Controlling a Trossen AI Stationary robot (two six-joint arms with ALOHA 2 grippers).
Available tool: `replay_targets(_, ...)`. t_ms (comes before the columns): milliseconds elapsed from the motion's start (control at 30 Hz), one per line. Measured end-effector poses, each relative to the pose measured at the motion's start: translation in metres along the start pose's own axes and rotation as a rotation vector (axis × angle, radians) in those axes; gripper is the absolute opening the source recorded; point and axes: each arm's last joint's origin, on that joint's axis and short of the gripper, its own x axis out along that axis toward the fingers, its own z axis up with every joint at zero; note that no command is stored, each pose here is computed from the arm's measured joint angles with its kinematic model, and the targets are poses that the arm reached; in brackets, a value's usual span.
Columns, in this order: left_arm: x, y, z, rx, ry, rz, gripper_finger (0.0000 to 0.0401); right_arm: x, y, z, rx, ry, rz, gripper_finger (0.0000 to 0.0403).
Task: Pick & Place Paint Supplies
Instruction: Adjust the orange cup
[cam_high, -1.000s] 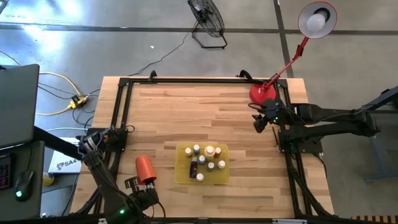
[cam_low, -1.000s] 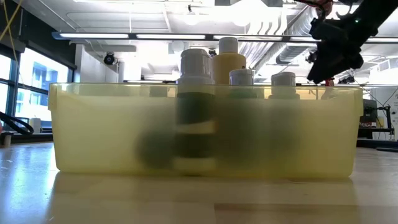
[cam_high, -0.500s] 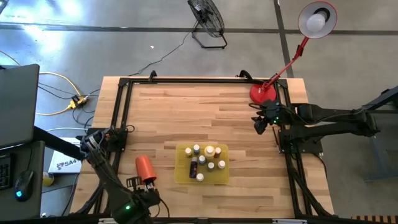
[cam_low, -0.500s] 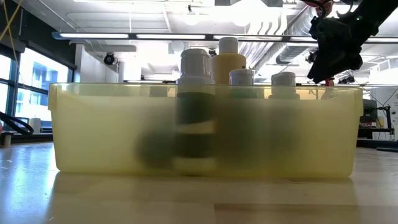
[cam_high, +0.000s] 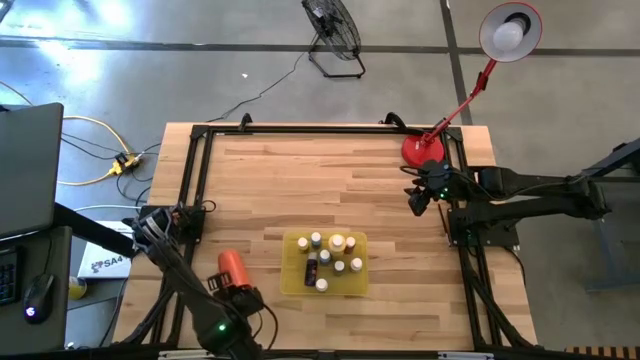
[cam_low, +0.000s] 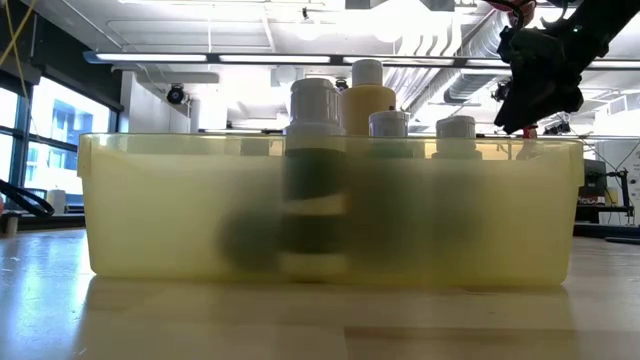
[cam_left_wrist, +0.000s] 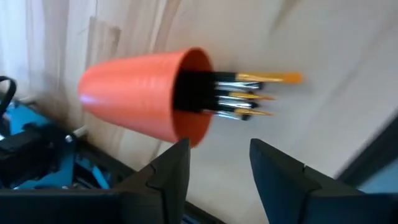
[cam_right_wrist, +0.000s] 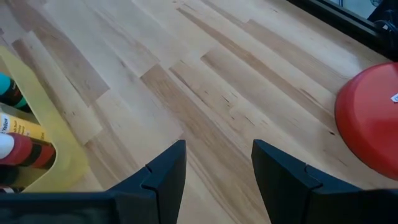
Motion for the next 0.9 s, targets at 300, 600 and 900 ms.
replay_targets(300, 0.029, 0.007, 0.002, -0.004, 0.010, 0.118, 0.0126, 0.000, 0.000, 0.000, 0.003, 0.005, 0.006, 0.0174)
replay_targets(600, 0.034, 0.008, 0.001, -0.004, -0.003, 0.145, 0.0122, 0.000, 0.000, 0.000, 0.003, 0.006, 0.008, 0.0174)
replay_targets(900, 0.037, 0.009, 0.002, -0.036, -0.044, 0.171, 0.0122, 0.000, 0.000, 0.000, 0.003, 0.006, 0.009, 0.0174)
